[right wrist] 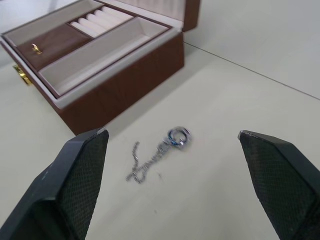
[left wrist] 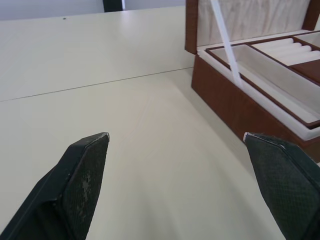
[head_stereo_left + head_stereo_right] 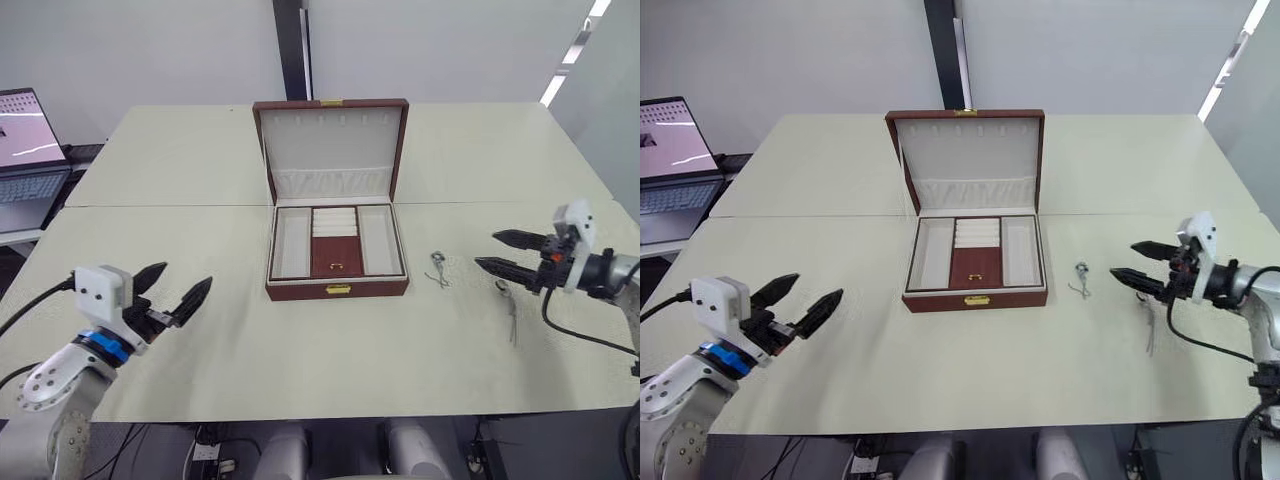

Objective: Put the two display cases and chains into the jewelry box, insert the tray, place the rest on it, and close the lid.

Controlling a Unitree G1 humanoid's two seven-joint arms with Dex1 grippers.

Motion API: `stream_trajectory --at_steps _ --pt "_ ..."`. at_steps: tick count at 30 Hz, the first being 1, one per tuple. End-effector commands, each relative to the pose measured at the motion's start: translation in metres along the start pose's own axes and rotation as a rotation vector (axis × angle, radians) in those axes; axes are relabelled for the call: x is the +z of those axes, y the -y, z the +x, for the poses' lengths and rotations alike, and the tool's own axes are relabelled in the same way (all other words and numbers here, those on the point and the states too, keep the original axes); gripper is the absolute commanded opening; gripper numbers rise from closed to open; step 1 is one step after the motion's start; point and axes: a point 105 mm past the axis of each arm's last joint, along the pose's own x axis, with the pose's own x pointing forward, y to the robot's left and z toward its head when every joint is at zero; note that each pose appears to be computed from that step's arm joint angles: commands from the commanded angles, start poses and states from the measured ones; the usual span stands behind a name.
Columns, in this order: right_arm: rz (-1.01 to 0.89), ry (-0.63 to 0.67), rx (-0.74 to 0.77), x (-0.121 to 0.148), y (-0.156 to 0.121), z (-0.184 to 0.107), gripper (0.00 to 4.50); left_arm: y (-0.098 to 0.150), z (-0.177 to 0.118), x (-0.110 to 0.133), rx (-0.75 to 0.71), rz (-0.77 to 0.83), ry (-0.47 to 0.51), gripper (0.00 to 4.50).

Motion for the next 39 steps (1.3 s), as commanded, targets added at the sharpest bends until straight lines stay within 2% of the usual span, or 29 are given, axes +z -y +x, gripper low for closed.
stream_trajectory --at_steps 1,7,14,29,35,39 --pt "-0.019 0.045 -0.104 0.003 0.009 -0.022 4.46 -0.030 -0.013 0.011 0.067 0.055 0.013 4.50" --pt "0.005 0.029 -0.220 -0.022 0.020 -0.040 4.46 -0.055 -0.019 0.013 0.093 0.076 -0.031 4.50" --pt "0.010 0.033 -0.318 -0.038 0.028 -0.050 4.46 -0.067 -0.021 0.016 0.123 0.086 -0.041 4.50" --pt "0.007 0.040 -0.349 -0.044 0.027 -0.051 4.46 -0.066 -0.014 0.025 0.115 0.112 -0.043 4.50" --pt "0.004 0.049 -0.361 -0.043 0.027 -0.052 4.46 -0.059 -0.014 0.022 0.102 0.118 -0.060 4.50" --pt "0.028 0.122 -0.382 -0.032 0.020 -0.048 4.46 -0.043 -0.009 0.023 0.025 0.139 -0.057 4.50"
